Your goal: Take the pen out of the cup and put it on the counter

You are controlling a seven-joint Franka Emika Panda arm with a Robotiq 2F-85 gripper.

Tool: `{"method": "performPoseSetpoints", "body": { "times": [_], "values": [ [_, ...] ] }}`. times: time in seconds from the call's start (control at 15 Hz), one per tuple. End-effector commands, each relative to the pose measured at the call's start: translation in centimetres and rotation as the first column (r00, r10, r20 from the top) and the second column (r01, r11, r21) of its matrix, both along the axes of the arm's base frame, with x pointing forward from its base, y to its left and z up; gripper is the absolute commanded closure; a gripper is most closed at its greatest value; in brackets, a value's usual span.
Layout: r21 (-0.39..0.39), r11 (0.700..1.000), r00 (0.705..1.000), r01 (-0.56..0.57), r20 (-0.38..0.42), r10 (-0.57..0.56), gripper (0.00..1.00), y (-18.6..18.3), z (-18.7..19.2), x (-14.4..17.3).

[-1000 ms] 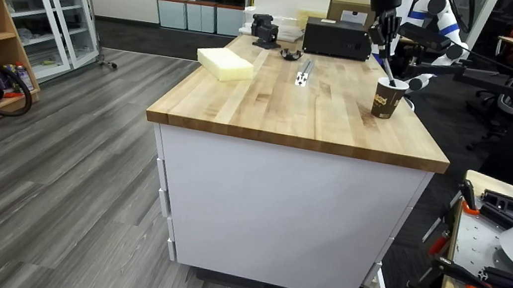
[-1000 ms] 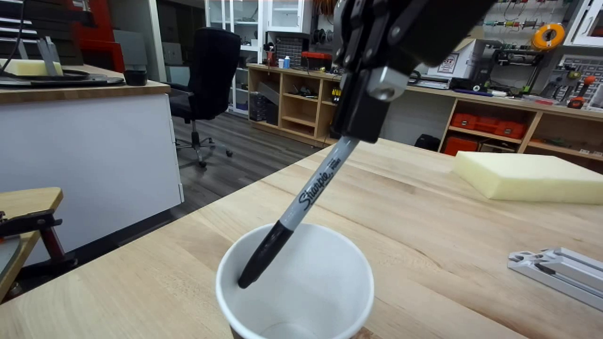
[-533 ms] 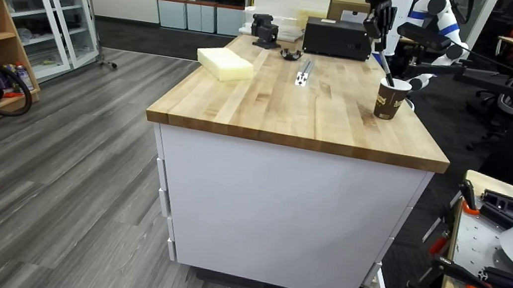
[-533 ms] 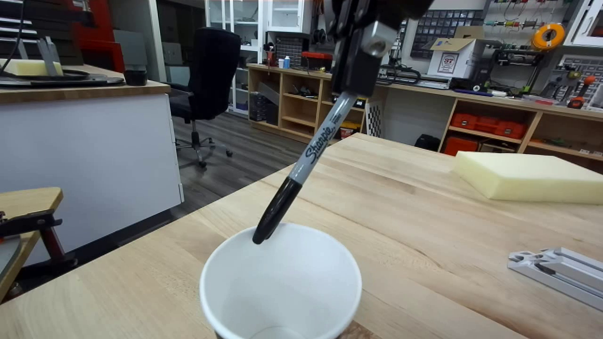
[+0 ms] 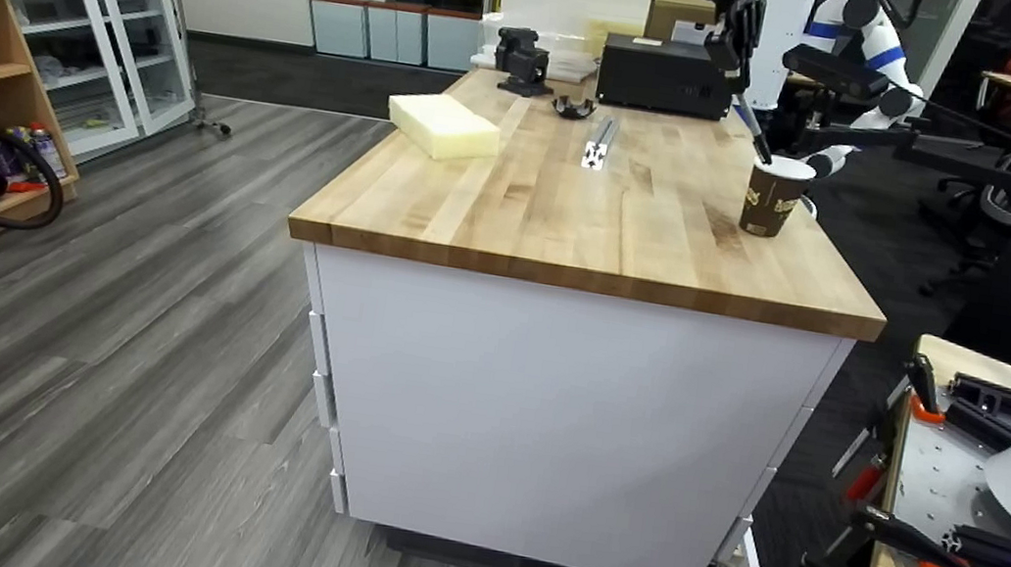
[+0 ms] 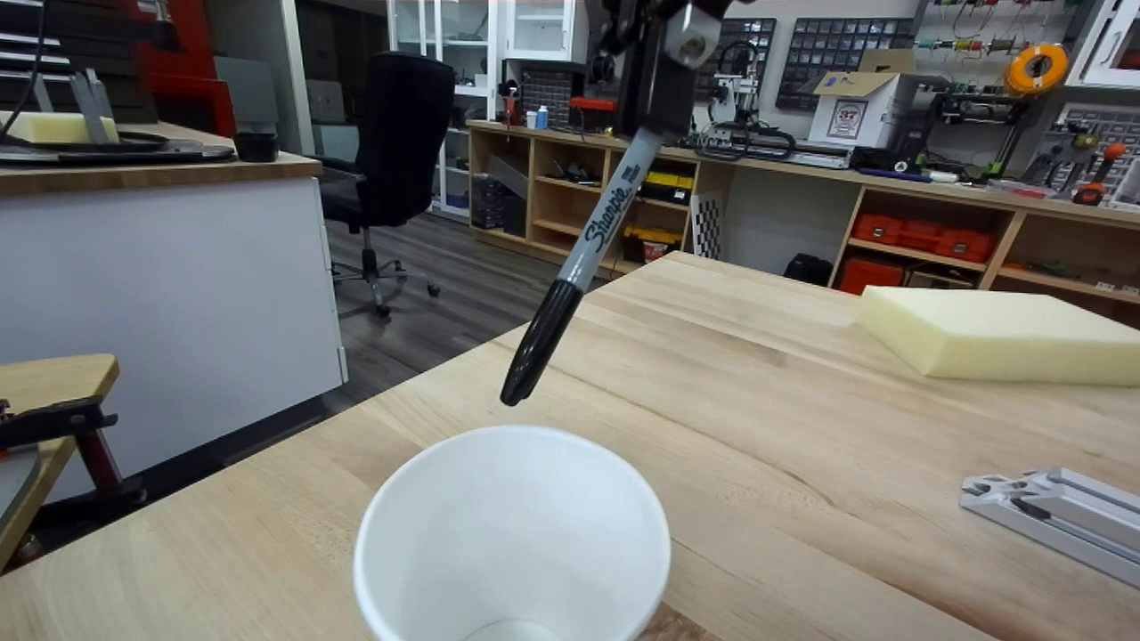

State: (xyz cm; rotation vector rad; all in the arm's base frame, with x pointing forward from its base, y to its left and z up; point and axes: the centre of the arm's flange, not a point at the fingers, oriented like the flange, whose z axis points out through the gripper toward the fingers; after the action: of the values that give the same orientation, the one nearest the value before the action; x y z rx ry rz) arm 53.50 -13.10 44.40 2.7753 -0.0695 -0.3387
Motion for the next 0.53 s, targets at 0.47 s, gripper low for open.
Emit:
{"method": "performPoseSetpoints", "body": {
  "times": [0.47],
  "values": [
    [0.155,0.981,0.976,-0.113,0.205,0.08,0.94,2.5,4.3,-2.4]
  ]
}}
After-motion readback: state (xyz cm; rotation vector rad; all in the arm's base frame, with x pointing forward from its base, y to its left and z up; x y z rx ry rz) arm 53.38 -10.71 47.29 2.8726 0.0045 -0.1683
